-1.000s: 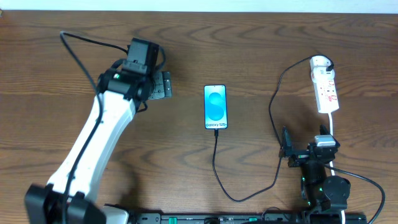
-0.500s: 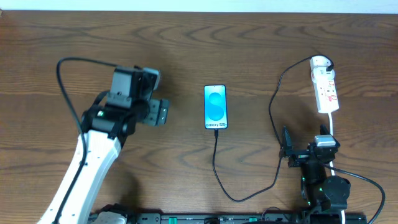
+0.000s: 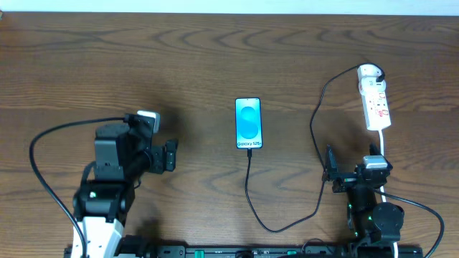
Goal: Plug charger to phone and switch on socket
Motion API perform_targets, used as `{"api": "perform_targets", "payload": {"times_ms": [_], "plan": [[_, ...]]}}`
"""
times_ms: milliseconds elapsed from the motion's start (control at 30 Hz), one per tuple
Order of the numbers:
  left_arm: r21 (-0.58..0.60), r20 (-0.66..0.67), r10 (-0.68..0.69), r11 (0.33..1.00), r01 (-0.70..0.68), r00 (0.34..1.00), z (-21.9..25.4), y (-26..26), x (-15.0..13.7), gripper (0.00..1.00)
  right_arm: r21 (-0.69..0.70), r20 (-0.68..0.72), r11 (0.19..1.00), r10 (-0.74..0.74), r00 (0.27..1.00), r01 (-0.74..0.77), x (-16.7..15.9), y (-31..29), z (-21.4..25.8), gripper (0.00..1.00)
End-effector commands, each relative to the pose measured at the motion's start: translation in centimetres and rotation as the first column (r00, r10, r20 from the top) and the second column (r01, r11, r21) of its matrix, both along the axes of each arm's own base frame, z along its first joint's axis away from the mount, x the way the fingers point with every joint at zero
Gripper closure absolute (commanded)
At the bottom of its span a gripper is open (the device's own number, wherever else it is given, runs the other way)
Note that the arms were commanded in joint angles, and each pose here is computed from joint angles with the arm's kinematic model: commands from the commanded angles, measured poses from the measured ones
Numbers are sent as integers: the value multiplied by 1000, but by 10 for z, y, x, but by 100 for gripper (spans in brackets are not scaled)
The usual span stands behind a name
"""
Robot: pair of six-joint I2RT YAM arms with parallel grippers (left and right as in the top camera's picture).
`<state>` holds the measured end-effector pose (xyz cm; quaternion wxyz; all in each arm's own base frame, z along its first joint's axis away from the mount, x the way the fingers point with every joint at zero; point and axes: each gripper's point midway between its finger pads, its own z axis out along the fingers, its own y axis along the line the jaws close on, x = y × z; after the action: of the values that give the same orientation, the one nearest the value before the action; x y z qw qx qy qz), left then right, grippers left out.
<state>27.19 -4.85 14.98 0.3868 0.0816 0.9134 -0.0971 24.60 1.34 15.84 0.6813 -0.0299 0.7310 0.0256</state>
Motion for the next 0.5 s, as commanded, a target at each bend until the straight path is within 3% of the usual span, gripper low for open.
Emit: {"api": "perform_targets", "payload": {"times_ms": [0, 467], "plan": [[-4, 53, -16, 1000, 16, 998, -12, -1, -4, 8, -11, 1, 1000, 11, 1000, -11, 0, 3, -1, 1], [-61, 326, 26, 998, -6, 945, -19, -1, -12, 8, -11, 1, 1000, 11, 1000, -11, 0, 3, -1, 1]]}}
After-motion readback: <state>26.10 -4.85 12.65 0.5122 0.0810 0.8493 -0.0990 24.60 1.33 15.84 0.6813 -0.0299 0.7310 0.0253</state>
